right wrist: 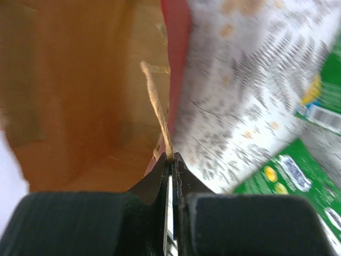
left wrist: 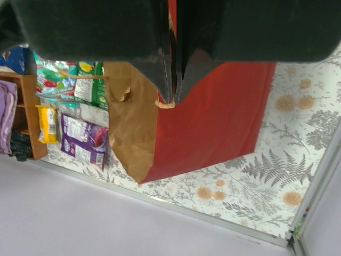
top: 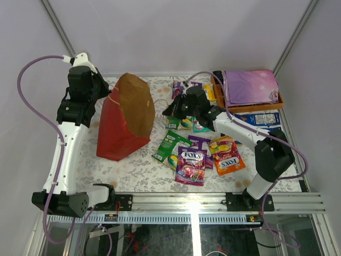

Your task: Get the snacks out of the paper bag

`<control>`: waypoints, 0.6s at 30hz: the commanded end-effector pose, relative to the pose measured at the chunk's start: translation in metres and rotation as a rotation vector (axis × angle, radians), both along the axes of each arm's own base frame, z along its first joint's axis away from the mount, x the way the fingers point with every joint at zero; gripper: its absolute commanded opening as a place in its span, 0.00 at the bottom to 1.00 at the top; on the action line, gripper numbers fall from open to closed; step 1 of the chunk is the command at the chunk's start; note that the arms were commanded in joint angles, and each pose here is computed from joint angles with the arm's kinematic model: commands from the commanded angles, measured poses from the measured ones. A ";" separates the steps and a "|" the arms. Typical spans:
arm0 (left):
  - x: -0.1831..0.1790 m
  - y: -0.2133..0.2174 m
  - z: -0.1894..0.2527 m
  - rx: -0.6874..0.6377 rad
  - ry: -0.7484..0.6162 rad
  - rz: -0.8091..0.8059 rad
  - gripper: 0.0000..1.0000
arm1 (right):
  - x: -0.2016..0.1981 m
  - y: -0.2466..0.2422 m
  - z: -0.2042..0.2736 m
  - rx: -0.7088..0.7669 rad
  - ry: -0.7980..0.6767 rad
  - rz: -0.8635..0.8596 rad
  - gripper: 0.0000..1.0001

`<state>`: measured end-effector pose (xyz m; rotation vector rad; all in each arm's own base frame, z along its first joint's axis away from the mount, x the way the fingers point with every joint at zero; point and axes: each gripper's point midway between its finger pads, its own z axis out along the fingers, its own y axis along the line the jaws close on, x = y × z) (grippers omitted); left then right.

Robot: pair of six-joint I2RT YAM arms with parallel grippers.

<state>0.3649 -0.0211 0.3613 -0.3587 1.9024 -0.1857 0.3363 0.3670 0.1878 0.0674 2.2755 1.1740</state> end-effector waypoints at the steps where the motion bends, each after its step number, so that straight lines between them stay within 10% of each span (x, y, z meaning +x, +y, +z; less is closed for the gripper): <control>1: 0.021 0.027 0.003 0.085 -0.035 0.080 0.00 | -0.007 0.025 0.106 0.113 -0.210 0.071 0.00; 18: 0.073 0.089 -0.022 0.043 0.034 0.144 0.09 | -0.014 0.091 0.100 0.089 -0.203 0.185 0.00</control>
